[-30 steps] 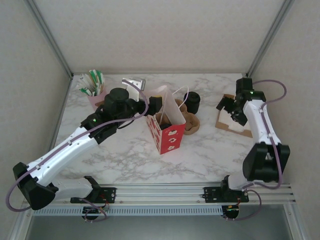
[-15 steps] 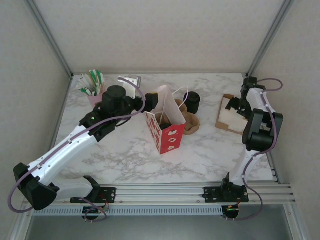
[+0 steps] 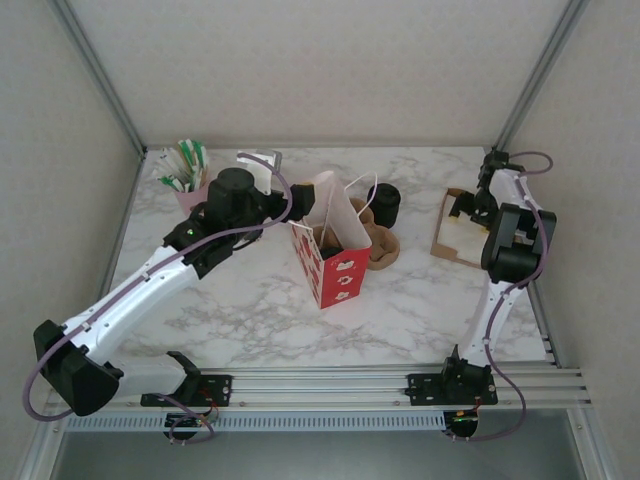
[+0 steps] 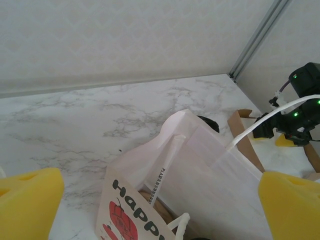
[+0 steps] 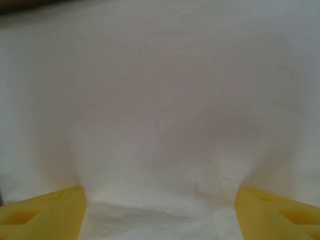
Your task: Pack the takeout coffee
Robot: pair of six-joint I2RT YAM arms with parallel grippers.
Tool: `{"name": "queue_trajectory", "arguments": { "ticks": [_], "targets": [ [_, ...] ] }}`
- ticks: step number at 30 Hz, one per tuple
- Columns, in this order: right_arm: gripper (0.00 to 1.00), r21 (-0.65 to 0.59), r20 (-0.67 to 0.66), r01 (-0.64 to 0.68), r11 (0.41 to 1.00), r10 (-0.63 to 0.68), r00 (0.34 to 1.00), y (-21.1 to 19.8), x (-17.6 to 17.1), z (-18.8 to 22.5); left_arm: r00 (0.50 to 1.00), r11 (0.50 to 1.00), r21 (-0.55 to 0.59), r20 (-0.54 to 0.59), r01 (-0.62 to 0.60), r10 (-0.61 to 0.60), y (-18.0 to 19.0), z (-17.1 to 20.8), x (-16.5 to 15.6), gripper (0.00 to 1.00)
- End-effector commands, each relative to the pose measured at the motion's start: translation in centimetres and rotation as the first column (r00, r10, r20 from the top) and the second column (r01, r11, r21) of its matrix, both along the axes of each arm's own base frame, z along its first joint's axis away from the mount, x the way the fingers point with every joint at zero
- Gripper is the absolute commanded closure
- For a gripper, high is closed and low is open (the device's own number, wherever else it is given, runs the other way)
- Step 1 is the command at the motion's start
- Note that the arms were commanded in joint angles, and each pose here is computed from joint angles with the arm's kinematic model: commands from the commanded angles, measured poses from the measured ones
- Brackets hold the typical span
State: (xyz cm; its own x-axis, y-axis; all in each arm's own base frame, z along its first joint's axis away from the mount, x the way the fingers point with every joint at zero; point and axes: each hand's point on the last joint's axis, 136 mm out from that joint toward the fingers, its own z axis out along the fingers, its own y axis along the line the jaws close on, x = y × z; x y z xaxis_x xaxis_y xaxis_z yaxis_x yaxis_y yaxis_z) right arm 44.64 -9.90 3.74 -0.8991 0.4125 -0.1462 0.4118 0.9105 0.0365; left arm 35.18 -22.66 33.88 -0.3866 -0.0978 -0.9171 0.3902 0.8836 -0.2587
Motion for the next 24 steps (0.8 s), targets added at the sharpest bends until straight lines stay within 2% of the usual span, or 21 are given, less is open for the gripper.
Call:
{"name": "queue_trajectory", "arguments": {
  "ticks": [1, 2, 4, 8, 12, 18, 24],
  "targets": [
    [0.22, 0.037, -0.134, -0.005, 0.999, 0.01, 0.991, 0.4, -2.2, -3.2, 1.0, 1.0, -0.005, 0.014, 0.016, -0.016, -0.3, 0.2, 0.4, 0.0],
    [0.23, 0.045, -0.151, -0.006, 0.999, 0.012, 0.989, 0.6, -2.5, -3.8, 1.0, 1.0, -0.005, 0.012, 0.018, -0.018, -0.3, 0.2, 0.4, 0.0],
    [0.31, 0.049, -0.164, -0.002, 0.999, 0.01, 0.986, 0.8, -2.8, -4.4, 1.0, 1.0, -0.005, 0.01, 0.017, -0.016, -0.3, 0.2, 0.5, 0.0],
    [0.3, 0.056, -0.129, -0.006, 0.998, 0.013, 0.992, 1.2, -2.5, -2.9, 1.0, 1.0, -0.003, 0.006, 0.019, -0.019, -0.4, 0.2, 0.6, 0.0],
    [0.28, 0.12, -0.091, -0.045, 0.992, 0.056, 0.994, 3.4, -1.8, -1.5, 1.0, 1.0, -0.003, 0.005, 0.019, -0.019, -0.4, 0.1, 0.5, 0.0],
    [0.27, 0.176, -0.117, -0.113, 0.978, 0.135, 0.984, 7.3, -1.5, -2.6, 1.0, 1.0, -0.008, 0.001, 0.026, -0.026, -0.4, 0.1, 0.4, 0.0],
    [0.24, 0.153, -0.131, -0.173, 0.973, 0.194, 0.972, 10.1, -1.6, -2.6, 1.0, 1.0, -0.008, 0.004, 0.025, -0.025, -0.3, 0.2, 0.2, 0.0]
  ]
}}
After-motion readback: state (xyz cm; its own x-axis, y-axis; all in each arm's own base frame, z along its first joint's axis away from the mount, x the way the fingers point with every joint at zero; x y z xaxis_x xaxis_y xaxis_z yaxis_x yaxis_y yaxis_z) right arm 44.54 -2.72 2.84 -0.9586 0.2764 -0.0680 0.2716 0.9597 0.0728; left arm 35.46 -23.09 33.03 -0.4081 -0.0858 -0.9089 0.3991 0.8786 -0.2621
